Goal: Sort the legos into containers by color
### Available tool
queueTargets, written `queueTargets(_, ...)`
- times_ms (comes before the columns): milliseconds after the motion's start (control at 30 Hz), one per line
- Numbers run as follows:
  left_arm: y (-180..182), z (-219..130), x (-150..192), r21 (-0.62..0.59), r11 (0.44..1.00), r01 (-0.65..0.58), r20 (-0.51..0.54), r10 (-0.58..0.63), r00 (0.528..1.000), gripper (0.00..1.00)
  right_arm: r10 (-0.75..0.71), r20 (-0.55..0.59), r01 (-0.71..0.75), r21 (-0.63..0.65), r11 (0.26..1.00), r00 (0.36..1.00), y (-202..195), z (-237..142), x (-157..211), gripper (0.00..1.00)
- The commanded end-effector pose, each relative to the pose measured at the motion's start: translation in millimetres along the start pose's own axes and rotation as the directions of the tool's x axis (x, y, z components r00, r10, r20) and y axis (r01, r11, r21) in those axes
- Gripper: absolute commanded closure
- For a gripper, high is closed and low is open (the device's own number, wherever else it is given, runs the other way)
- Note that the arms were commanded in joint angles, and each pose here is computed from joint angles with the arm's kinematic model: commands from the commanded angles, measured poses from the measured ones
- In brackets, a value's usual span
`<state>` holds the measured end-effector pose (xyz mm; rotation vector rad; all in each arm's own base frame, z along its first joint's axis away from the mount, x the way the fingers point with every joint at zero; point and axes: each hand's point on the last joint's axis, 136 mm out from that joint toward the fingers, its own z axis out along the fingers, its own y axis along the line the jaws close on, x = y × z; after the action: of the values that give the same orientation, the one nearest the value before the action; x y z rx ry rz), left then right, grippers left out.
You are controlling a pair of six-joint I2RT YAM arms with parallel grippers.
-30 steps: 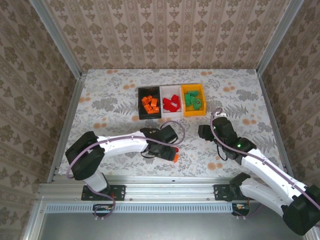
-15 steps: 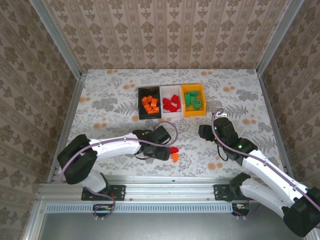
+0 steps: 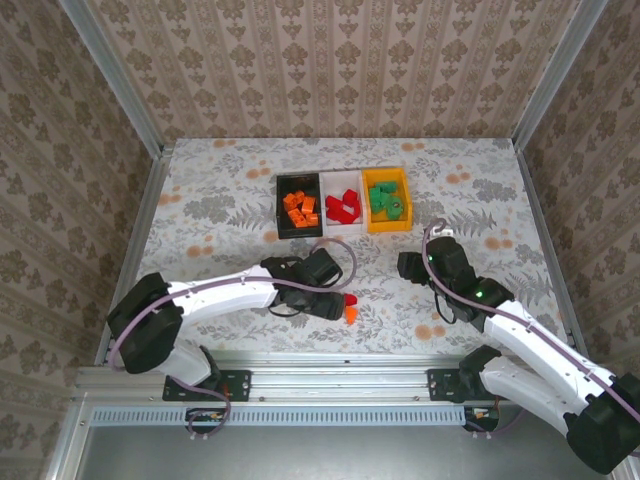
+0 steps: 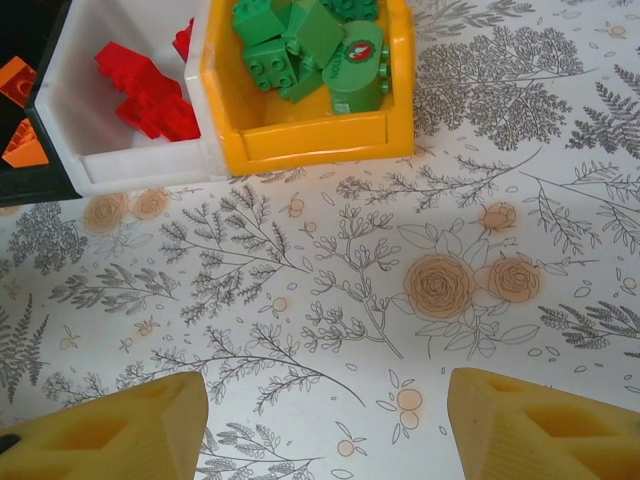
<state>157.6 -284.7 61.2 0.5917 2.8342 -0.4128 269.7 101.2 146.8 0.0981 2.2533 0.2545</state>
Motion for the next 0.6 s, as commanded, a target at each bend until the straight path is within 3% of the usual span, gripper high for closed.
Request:
queueTargets(0, 0.8, 9.1, 6.4, -0.011, 0.999, -0.030, -0.036, 0.030, 0.999, 0.23, 0.008, 0.009, -0.008, 0.016, 1.000, 1.000, -4.8, -1.2, 2.4, 0.34)
queueTargets(567, 9.9, 38.9, 7.3, -0.027, 0.999, -0.030, -0.061, 0.028, 0.998, 0.35, 0.010, 0.007, -0.010, 0.011, 1.000, 1.000, -4.9, 0.5, 4.9, 0.34)
